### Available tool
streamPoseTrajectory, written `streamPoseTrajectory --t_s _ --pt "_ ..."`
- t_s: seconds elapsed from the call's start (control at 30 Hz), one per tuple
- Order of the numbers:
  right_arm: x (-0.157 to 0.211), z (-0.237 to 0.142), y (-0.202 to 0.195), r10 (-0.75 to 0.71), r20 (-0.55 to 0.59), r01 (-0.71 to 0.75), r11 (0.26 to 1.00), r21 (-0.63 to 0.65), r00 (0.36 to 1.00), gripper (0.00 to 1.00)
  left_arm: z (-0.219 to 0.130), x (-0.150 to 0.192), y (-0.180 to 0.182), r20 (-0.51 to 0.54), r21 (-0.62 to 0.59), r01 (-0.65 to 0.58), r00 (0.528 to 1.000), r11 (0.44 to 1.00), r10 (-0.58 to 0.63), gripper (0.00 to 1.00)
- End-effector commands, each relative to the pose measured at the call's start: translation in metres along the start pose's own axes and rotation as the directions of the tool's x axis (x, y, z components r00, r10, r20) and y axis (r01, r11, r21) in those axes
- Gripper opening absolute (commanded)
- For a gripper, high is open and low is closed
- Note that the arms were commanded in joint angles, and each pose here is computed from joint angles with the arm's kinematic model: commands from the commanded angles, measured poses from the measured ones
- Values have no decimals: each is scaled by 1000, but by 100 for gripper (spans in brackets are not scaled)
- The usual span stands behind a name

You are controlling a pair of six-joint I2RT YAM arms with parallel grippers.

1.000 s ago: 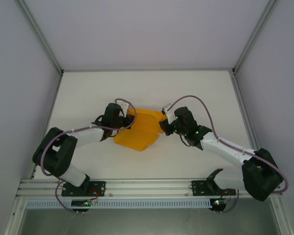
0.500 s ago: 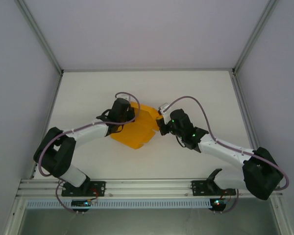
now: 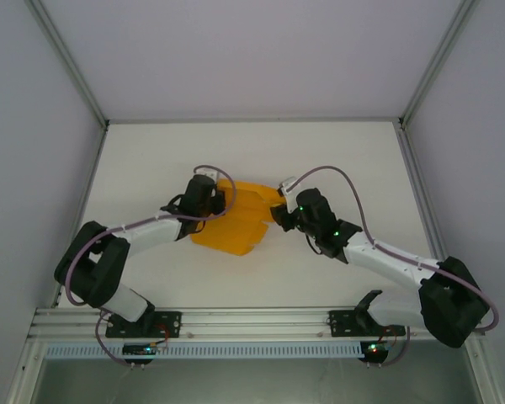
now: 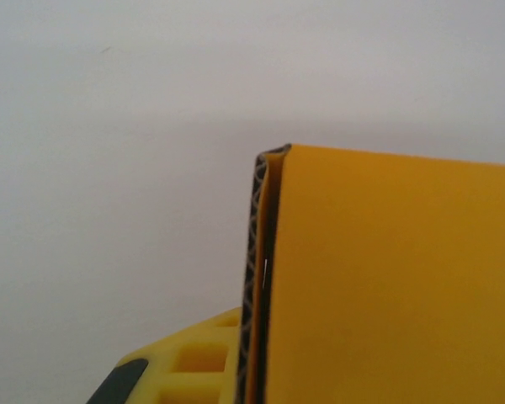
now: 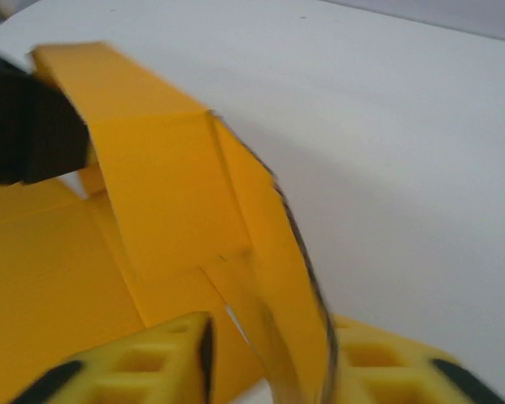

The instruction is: Assemble paper box

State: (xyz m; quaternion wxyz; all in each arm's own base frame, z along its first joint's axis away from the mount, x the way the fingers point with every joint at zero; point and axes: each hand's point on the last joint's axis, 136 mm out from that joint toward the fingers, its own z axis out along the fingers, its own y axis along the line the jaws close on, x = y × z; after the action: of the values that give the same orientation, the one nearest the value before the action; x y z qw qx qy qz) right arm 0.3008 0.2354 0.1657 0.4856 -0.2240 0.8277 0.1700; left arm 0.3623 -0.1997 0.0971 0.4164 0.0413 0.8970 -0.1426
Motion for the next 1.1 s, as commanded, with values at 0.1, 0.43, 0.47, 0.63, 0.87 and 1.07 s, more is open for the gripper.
streamPoseTrajectory --t_s 0.1,0.43,0.47,0.63,0.87,1.07 --pt "-10 -20 -25 54 43 -59 991 122 998 90 -14 -20 -4 77 25 1 997 1000 -3 0" --pt "-43 1 -30 73 71 -85 981 174 995 99 -18 -13 -16 61 66 15 998 998 -19 0" --pt "-41 7 -30 72 58 -82 980 182 996 99 -19 -13 -17 63 68 14 998 998 -19 0" --pt "-38 34 -20 63 23 -66 984 163 998 99 -25 -10 -26 60 103 -6 998 995 0 0" --pt "-59 47 -25 96 133 -126 962 240 986 99 -30 -6 -34 51 130 -23 999 991 16 0" --pt "-57 25 -42 71 136 -113 936 333 988 99 -34 -14 -12 78 6 35 996 999 -35 1"
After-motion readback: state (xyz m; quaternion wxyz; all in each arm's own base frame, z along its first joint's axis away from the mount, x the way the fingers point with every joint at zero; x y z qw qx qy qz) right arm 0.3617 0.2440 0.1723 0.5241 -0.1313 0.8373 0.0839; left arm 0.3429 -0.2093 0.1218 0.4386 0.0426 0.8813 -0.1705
